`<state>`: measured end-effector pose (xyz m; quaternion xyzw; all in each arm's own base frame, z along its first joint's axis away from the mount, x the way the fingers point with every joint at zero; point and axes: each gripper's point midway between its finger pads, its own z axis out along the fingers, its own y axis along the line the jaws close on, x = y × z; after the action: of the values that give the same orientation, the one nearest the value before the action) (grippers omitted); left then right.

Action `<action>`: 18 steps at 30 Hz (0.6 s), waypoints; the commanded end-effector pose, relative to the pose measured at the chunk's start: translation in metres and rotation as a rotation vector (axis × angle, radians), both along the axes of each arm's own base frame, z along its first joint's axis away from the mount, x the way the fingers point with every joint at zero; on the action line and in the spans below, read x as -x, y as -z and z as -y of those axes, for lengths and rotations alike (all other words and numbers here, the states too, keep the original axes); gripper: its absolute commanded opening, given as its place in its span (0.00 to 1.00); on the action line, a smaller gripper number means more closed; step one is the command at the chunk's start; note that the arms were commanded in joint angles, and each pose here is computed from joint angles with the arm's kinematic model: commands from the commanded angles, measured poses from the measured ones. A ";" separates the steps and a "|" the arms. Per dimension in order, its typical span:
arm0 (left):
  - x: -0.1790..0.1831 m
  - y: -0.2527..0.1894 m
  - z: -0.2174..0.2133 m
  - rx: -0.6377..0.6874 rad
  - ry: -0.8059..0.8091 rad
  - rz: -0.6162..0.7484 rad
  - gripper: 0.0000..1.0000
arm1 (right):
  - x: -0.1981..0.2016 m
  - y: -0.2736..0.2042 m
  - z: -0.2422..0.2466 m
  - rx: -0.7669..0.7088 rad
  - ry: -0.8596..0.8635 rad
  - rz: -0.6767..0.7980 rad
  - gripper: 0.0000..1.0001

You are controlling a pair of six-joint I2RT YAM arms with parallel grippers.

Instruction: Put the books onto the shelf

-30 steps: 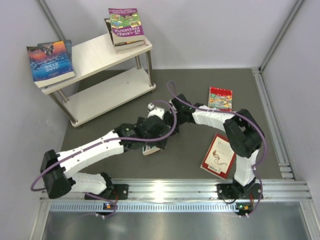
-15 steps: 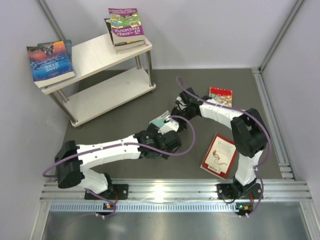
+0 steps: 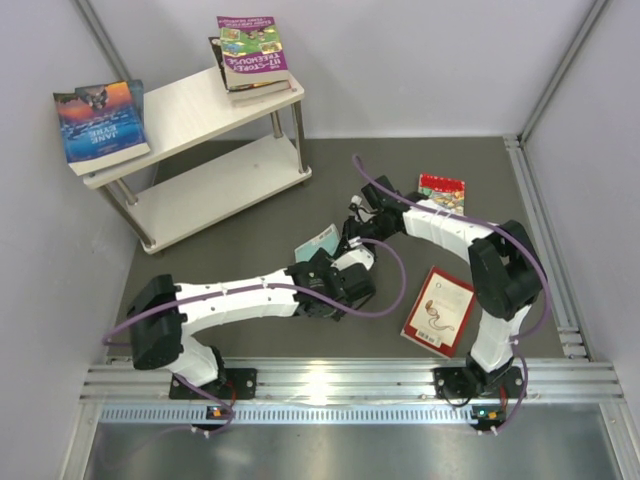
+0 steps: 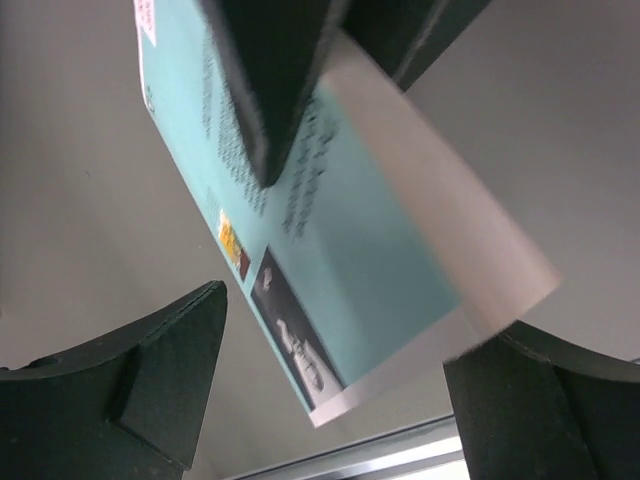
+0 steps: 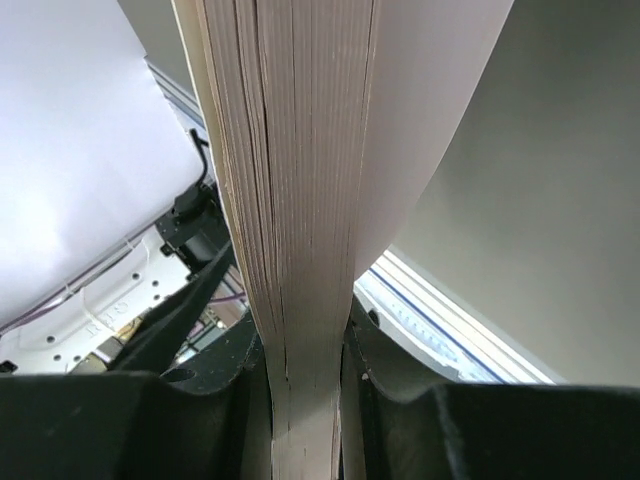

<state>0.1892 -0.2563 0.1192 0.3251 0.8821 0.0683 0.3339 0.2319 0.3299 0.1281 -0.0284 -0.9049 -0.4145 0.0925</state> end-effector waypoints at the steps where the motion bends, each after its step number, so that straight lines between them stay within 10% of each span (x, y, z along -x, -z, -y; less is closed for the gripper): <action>1: -0.013 -0.011 0.014 -0.003 -0.004 0.070 0.85 | 0.017 -0.041 -0.008 -0.129 -0.081 0.015 0.00; 9: -0.024 -0.009 0.007 -0.120 -0.053 0.118 0.49 | 0.027 -0.033 -0.001 -0.099 -0.112 -0.005 0.00; 13: -0.024 -0.009 0.009 -0.133 -0.048 0.108 0.23 | 0.030 -0.028 0.001 -0.085 -0.120 -0.004 0.00; 14: -0.025 -0.010 0.010 -0.129 -0.048 0.110 0.04 | 0.030 -0.028 0.001 -0.084 -0.121 -0.002 0.00; 18: -0.021 -0.014 0.014 -0.086 -0.058 0.088 0.00 | 0.029 -0.028 0.001 -0.077 -0.116 0.002 0.03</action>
<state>0.1881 -0.2709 0.1095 0.3569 0.8709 0.1232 0.3146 0.2362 0.3253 0.1222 -0.0192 -0.9117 -0.4036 0.0750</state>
